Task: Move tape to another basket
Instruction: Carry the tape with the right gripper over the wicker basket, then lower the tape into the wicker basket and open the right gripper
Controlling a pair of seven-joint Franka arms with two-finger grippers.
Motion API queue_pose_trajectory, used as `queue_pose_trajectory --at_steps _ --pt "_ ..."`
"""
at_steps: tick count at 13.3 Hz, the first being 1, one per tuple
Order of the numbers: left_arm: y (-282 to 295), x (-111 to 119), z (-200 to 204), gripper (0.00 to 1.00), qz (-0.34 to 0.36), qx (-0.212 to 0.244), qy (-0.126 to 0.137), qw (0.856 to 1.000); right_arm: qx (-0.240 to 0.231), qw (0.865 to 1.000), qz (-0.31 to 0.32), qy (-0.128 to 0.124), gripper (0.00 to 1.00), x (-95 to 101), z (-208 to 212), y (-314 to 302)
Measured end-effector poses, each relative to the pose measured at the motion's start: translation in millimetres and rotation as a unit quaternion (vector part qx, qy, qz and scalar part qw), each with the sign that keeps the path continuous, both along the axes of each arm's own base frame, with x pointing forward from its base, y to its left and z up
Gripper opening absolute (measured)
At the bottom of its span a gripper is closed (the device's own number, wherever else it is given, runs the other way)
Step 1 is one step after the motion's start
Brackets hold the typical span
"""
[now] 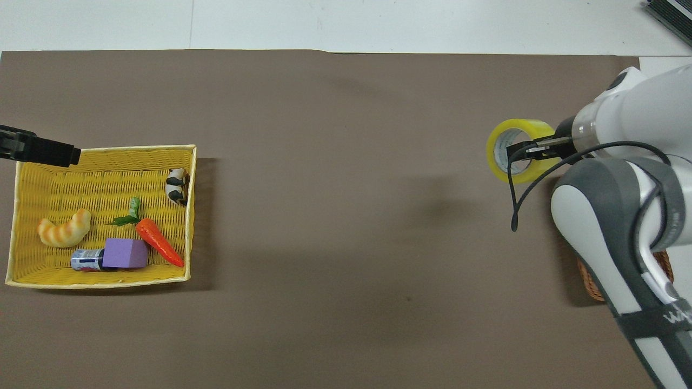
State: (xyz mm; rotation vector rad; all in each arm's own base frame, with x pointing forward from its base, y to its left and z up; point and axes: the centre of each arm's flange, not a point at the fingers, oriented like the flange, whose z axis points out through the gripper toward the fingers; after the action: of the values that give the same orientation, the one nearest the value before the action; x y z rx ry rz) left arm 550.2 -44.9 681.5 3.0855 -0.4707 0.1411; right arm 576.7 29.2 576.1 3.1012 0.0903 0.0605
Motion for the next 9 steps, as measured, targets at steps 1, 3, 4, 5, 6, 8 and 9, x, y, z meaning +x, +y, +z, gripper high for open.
queue_pose_trajectory --at_steps 1,3,4,5,6,8,9 --pt "3.6 0.0 0.4 1.0 0.0 0.0 0.0 1.0 -0.001 1.0 -0.01 0.001 0.0 -2.8 5.0 -11.6" --pt "6.1 0.2 0.3 1.0 0.001 0.0 0.0 1.0 -0.003 0.999 -0.033 0.004 0.0 -4.1 3.9 -39.0" --pt "6.3 0.2 0.3 1.0 0.001 0.0 0.0 1.0 -0.004 0.999 -0.04 0.008 0.0 -5.0 0.4 -54.8" --pt "6.5 0.2 0.3 1.0 0.001 0.0 0.0 1.0 -0.004 0.999 -0.043 0.013 0.0 -6.7 -3.8 -72.3" --pt "6.7 0.2 0.3 1.0 0.001 0.0 0.0 1.0 -0.005 0.999 -0.043 0.017 0.0 -8.5 -7.7 -87.9" --pt "6.8 0.1 0.4 1.0 0.001 0.0 0.0 1.0 -0.023 0.998 -0.044 0.025 0.0 -12.2 -13.9 -110.4" --pt "6.7 0.1 0.4 1.0 0.001 0.0 0.0 1.0 -0.036 0.998 -0.045 0.031 0.0 -13.8 -18.6 -116.6"
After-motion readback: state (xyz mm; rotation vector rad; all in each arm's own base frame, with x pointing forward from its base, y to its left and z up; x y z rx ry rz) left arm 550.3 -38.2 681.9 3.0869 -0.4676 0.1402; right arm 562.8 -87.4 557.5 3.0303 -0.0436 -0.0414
